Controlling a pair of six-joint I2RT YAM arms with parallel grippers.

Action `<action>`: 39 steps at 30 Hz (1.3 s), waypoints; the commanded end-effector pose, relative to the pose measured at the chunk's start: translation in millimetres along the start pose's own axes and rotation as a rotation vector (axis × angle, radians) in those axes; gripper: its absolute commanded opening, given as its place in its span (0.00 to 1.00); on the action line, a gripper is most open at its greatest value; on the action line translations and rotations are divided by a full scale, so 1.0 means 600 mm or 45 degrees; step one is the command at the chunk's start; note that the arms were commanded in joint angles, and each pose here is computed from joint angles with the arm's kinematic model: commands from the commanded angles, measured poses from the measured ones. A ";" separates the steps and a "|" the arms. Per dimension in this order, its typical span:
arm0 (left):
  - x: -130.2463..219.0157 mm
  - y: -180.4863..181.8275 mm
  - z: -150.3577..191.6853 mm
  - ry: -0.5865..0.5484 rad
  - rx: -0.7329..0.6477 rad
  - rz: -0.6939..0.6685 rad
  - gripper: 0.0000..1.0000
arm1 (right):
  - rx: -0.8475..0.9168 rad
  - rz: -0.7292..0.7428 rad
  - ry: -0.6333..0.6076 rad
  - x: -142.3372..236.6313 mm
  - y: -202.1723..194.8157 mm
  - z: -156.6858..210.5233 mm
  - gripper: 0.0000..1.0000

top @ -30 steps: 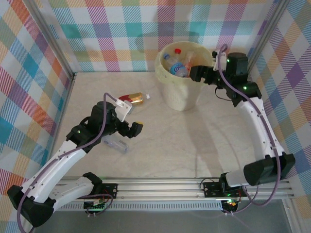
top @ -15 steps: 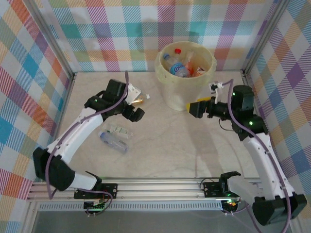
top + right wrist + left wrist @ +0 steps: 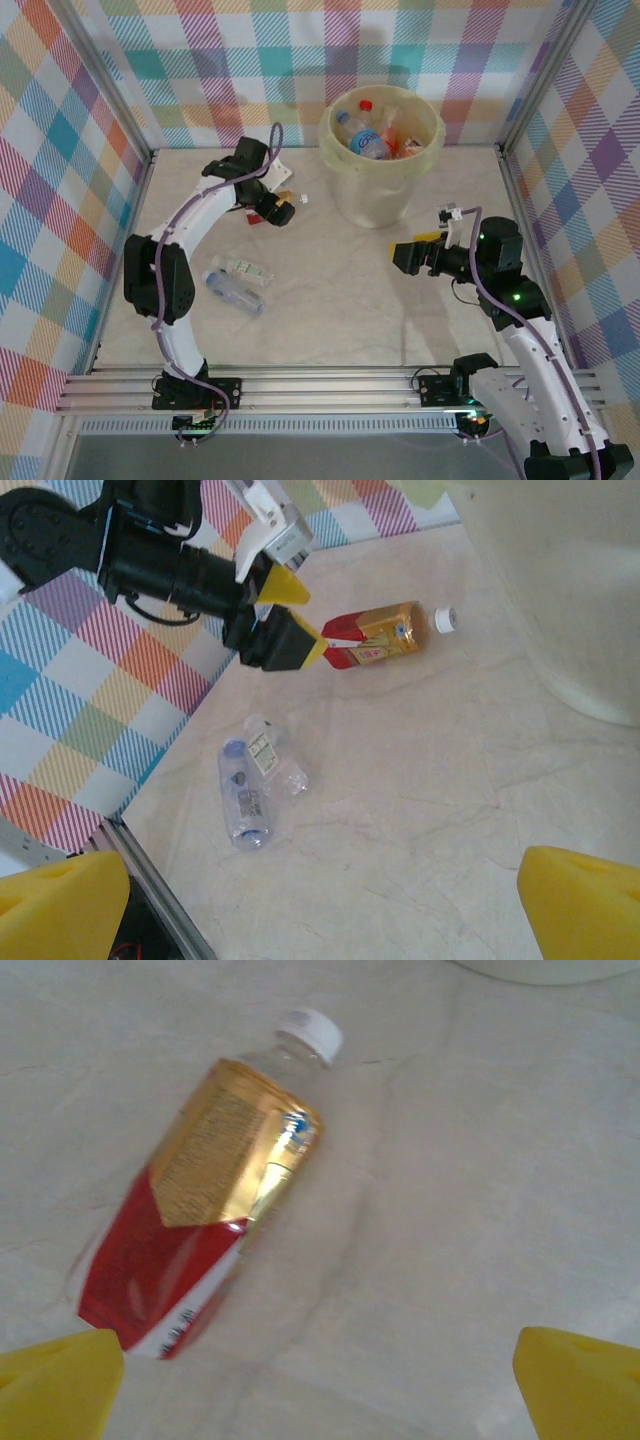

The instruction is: Put the plastic bottles in the bin

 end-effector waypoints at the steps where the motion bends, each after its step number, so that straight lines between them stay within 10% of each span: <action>1: -0.020 0.032 -0.004 0.029 -0.030 -0.023 1.00 | 0.002 -0.010 -0.035 0.001 0.004 -0.002 1.00; 19: -0.140 0.096 0.028 0.199 -0.013 0.076 1.00 | -0.040 0.002 0.024 -0.002 0.001 0.023 0.99; 39: -0.131 0.033 0.077 0.345 0.104 0.179 0.96 | -0.038 -0.022 0.044 -0.014 0.000 0.026 0.99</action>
Point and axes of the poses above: each hand's point on the last joint's axis, 136 mm out from that joint toward the fingers, its own x axis back along the fingers, its own y axis along the line the jaws close on, z = x × y, the point moved 2 cm from there along x, back along the fingers
